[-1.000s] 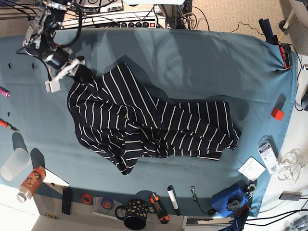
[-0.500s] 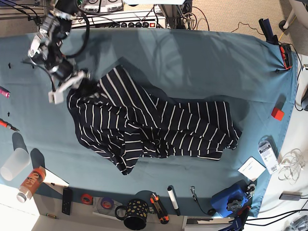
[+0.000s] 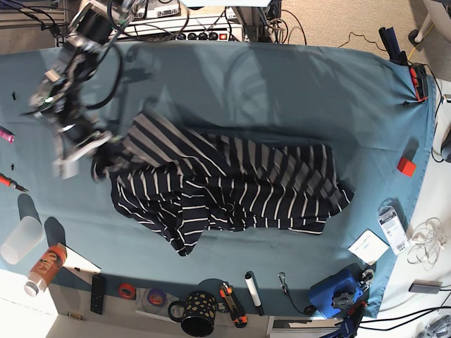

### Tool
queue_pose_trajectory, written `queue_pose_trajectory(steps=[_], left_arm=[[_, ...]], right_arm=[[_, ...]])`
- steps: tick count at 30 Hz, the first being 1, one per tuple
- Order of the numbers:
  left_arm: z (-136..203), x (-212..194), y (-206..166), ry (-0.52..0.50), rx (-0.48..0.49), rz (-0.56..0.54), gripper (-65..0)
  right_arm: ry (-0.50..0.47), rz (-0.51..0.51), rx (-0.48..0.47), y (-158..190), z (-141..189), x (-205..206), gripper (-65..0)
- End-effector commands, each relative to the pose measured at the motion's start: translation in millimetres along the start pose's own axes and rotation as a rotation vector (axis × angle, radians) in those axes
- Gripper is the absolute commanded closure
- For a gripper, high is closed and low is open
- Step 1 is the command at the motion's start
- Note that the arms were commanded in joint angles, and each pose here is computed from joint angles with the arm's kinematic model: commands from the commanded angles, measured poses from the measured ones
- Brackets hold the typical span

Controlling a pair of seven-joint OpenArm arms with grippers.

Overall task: Layout the t-shirt on the table in an organized manner, then fold the t-shirt properly
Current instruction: 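Grasp the shirt edge near the right gripper and pull it outward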

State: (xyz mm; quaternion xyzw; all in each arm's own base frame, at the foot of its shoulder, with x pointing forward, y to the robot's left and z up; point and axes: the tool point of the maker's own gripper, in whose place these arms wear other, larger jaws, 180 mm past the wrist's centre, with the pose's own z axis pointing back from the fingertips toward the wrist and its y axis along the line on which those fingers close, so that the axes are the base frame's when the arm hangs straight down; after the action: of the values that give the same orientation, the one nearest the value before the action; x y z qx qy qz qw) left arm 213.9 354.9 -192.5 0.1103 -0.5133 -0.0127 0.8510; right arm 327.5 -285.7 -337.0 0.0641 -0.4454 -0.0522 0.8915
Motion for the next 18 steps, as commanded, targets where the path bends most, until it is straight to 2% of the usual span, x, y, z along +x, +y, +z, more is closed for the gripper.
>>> queue_pose_trajectory(steps=[1,5,10,14,16,18], left_arm=[[3,13,2,-0.045,0.001,-0.018,-23.5],[3,17,-4,-0.064,-0.029,-0.003,-23.5],[2,13,-11,-0.066,-0.052,0.020,-23.5],[-6,1,-47,-0.030,-0.180,0.044,-23.5],[-12,-5,-73,-0.018,-0.263,0.032,-23.5],[-17,-10,-100,-0.004,-0.344,0.044,-23.5]], right_arm=[[-0.108,0.028,-0.056,-19,10,39,0.0],[-0.166,0.084,-0.190,-61,30,80,0.0],[-0.149,0.120,-0.236,-78,41,90,0.0],[-0.082,0.106,-0.234,-77,38,76,0.0],[-0.101,0.121,-0.252,-80,39,80,0.0],[-0.152,0.157,-0.339,-96,47,93,0.0]])
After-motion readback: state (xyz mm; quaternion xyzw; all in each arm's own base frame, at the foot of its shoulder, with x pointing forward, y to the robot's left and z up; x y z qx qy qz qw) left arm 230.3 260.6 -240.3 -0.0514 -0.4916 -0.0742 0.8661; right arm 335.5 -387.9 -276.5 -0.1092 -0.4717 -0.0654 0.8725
